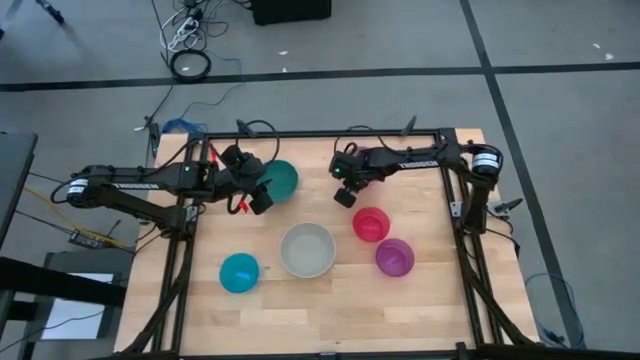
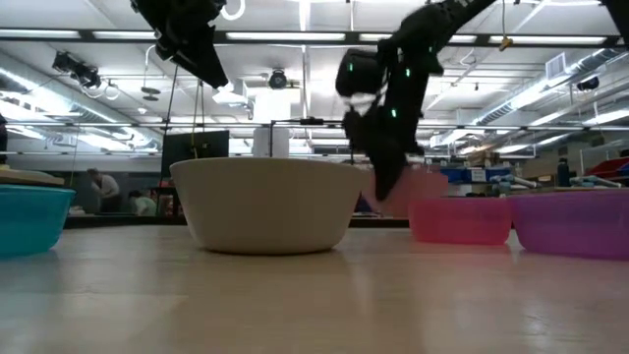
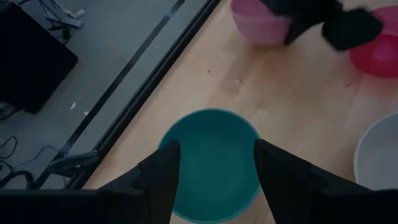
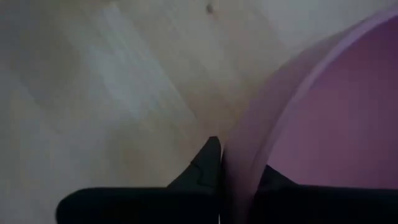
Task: Nest bowls inside each other
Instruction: Stack the pink bowl on top of the gray bowl
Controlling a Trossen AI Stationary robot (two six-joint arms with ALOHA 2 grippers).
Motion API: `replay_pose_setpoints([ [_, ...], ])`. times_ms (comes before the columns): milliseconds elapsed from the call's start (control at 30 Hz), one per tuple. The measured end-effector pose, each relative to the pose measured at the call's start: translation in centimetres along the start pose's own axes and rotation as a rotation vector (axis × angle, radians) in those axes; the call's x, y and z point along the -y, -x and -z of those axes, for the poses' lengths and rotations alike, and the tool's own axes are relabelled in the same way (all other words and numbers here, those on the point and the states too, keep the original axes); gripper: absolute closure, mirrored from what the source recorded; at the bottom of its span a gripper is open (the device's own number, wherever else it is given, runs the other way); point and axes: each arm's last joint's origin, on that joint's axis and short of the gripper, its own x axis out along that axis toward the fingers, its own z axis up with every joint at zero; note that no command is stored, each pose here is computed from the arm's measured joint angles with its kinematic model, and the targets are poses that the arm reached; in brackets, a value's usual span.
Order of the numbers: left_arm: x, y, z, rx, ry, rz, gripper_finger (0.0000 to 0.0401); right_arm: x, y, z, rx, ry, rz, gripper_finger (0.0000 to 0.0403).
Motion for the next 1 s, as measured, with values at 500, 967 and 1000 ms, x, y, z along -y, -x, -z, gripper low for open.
replay_pose_setpoints([
  [500, -0.5, 0.0, -0.2, 0.043, -0.075, -0.173, 0.0187, -13.6, 10.4, -0.4, 0.31, 0.333, -0.524, 0.0401],
  [967, -0.5, 0.0, -0.2, 0.04, -0.073, -0.167, 0.0187, -18.4, 6.8, 1.0, 0.244, 0.298, -0.633, 0.0326],
  [1000, -0.5, 0.0, -0.2, 0.04, -0.074, -0.167, 0.0187, -18.6, 6.8, 0.9, 0.245, 0.288, -0.637, 0.0311],
])
